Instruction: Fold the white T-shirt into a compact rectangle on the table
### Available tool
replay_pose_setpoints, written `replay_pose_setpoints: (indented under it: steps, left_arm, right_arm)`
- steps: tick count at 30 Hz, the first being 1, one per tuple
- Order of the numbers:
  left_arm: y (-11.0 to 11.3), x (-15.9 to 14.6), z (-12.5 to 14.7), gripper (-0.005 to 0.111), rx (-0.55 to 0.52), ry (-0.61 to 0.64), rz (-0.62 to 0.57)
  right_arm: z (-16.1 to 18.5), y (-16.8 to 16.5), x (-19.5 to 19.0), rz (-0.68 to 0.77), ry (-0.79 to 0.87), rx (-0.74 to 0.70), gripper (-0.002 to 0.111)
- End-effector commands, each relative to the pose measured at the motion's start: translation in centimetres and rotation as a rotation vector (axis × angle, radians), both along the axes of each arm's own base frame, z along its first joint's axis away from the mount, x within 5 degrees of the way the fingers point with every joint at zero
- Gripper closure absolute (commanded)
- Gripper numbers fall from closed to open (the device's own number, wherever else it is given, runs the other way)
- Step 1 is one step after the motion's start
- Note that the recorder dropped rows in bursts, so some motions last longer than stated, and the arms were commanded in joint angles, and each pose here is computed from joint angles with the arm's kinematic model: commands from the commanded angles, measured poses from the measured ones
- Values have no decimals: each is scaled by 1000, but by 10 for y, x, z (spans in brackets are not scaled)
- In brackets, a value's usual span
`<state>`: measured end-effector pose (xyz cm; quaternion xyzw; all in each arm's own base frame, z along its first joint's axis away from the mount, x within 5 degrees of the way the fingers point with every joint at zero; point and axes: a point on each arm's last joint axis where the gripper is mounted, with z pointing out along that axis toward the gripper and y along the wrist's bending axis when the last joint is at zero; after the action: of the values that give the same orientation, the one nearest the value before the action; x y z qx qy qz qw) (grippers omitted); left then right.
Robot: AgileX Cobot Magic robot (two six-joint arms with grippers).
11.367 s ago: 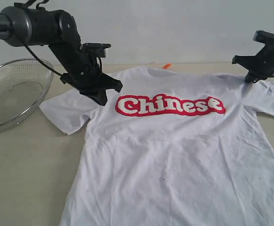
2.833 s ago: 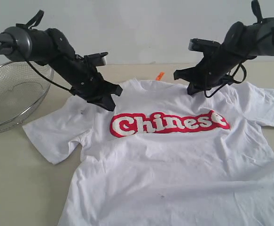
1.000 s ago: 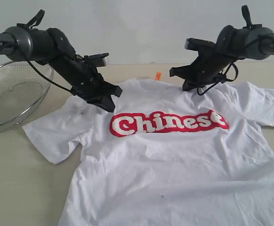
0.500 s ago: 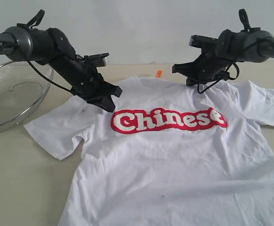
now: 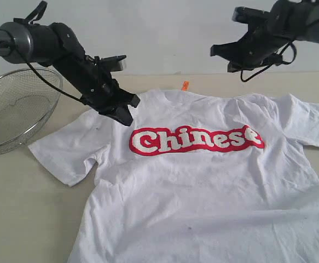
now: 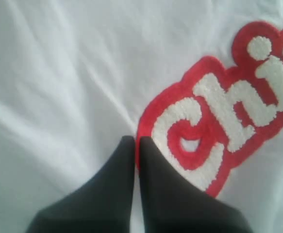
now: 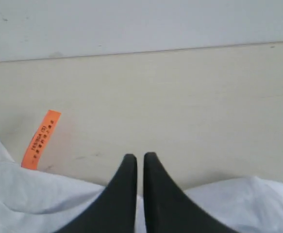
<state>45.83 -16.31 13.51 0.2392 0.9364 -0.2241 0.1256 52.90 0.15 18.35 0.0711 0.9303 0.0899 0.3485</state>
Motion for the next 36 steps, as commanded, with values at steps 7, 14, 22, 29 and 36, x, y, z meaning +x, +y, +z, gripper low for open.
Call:
replay_pose_setpoints:
  steps: [7, 14, 22, 29, 36]
  left_arm:
    - [3, -2, 10, 102, -3, 14, -21]
    - [3, 2, 10, 102, -3, -27, 1]
    - [3, 5, -16, 102, 7, 7, 15]
    - [3, 7, -45, 102, 24, 27, 25]
    - [0, 18, -57, 102, 17, 23, 20]
  right_arm:
    - [-16, -65, -25, -12, 220, -97, 108]
    - [-40, -56, -26, 5, 233, -70, 108]
    - [-75, -54, -22, -2, 266, -51, 108]
    - [-76, -56, -16, -19, 202, -65, 108]
    - [-87, -57, -8, -19, 199, -65, 108]
